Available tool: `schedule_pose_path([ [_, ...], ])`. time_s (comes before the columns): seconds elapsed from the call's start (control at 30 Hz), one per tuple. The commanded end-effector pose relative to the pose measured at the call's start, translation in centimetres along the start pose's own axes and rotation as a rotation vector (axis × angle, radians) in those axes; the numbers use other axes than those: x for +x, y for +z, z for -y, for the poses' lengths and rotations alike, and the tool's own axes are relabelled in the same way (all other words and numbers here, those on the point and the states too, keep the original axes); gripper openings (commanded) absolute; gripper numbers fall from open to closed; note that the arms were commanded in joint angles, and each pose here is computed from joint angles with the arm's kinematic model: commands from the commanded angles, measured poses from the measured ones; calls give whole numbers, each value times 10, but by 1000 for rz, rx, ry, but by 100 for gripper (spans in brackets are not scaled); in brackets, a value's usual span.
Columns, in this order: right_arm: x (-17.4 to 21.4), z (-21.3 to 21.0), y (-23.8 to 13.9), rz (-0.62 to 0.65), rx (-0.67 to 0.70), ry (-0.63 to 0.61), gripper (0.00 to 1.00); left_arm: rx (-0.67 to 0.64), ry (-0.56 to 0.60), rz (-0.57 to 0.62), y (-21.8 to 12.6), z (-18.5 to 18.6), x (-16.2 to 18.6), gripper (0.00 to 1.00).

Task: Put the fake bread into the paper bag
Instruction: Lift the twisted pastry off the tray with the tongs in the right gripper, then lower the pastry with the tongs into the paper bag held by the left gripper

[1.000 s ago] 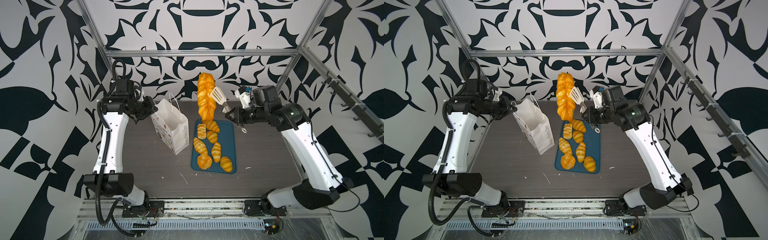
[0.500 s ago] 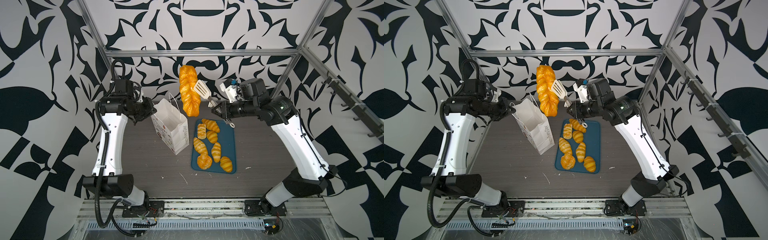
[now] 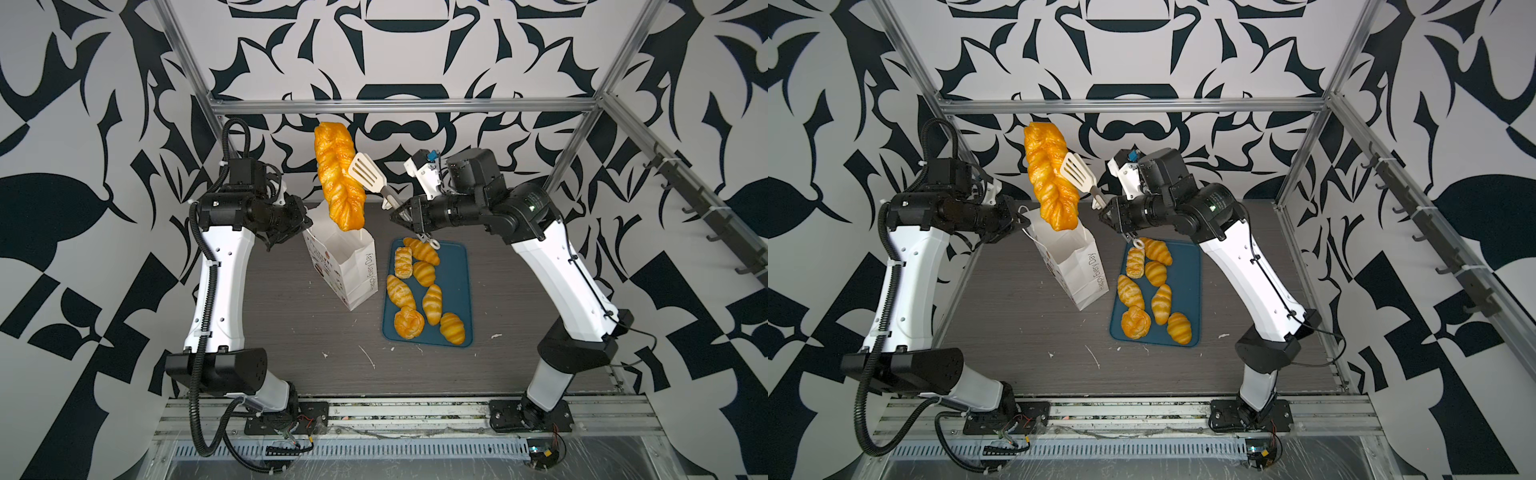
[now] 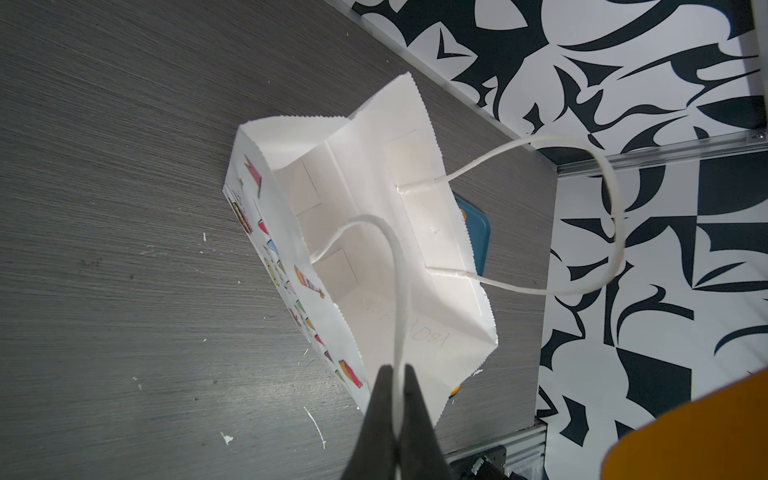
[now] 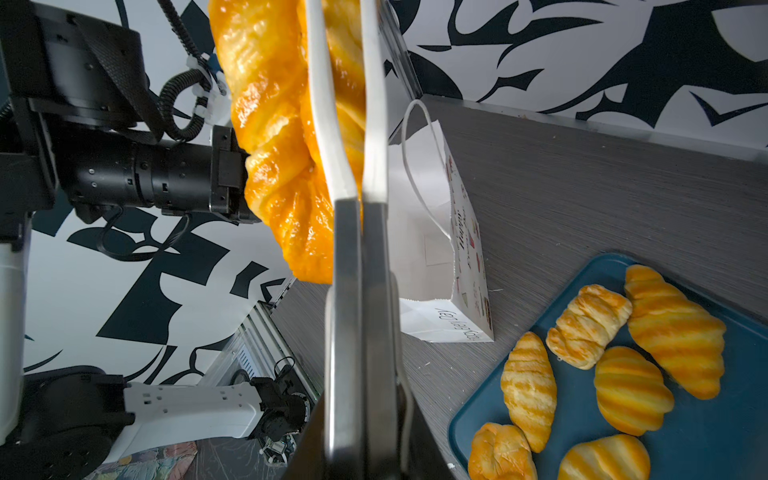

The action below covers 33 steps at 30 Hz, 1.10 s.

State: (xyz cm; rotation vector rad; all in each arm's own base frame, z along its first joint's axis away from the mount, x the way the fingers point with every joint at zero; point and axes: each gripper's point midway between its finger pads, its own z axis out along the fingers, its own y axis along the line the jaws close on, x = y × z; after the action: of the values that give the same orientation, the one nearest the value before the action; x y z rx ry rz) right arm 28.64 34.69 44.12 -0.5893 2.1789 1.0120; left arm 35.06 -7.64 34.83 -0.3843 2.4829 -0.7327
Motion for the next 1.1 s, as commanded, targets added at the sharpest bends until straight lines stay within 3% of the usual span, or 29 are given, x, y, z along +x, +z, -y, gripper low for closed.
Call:
schedule_pose_path([
  [0.0,-28,-38,-23,124,-108,-85,9,-11,1,-7,-9,-1,5,0],
  [1.07,19,4,44,-35,-26,-48,9,-17,-25,-8,-13,-9,9,0],
])
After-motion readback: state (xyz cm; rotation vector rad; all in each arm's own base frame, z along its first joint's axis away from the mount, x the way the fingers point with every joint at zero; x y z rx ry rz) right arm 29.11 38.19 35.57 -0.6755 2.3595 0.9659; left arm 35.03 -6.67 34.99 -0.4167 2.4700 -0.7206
